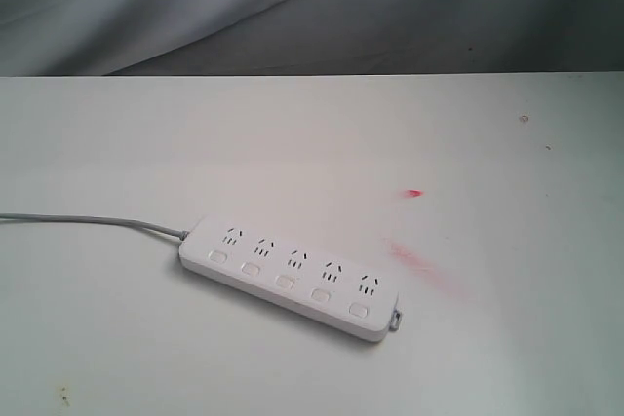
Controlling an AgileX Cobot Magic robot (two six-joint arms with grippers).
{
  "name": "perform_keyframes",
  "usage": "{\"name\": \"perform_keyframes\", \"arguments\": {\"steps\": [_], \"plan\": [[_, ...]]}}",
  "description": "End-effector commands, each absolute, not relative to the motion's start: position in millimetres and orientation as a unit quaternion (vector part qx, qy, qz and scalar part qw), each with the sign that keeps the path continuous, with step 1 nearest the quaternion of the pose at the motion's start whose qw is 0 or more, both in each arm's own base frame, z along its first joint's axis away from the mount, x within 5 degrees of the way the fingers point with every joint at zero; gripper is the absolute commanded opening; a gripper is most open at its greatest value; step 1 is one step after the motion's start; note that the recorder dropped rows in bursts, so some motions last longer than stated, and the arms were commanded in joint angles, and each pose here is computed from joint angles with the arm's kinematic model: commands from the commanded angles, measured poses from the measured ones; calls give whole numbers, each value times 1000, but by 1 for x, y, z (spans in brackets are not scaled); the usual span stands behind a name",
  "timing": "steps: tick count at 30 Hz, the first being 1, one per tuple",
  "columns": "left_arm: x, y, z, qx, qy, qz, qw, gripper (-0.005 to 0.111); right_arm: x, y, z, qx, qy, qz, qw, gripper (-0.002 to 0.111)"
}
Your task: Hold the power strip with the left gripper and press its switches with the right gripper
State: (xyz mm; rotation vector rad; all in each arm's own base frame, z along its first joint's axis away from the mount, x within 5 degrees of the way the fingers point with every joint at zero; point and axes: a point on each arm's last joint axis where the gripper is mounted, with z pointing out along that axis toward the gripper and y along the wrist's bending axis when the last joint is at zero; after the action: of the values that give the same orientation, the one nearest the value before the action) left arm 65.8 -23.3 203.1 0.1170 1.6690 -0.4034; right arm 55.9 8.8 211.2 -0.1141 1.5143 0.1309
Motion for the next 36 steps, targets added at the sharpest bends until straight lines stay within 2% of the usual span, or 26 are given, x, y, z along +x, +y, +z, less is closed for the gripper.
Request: {"name": "perform_keyframes", "arguments": {"steps": [1,8,36], "plan": [[65,-23,202,54,735,-178,653,0,56,9,209,-54,689,55,720,0],[65,-23,202,53,735,-178,652,0,56,9,208,-27,697,82,712,0],[65,-23,202,53,735,-179,652,0,56,8,206,-17,704,78,706,0]]}}
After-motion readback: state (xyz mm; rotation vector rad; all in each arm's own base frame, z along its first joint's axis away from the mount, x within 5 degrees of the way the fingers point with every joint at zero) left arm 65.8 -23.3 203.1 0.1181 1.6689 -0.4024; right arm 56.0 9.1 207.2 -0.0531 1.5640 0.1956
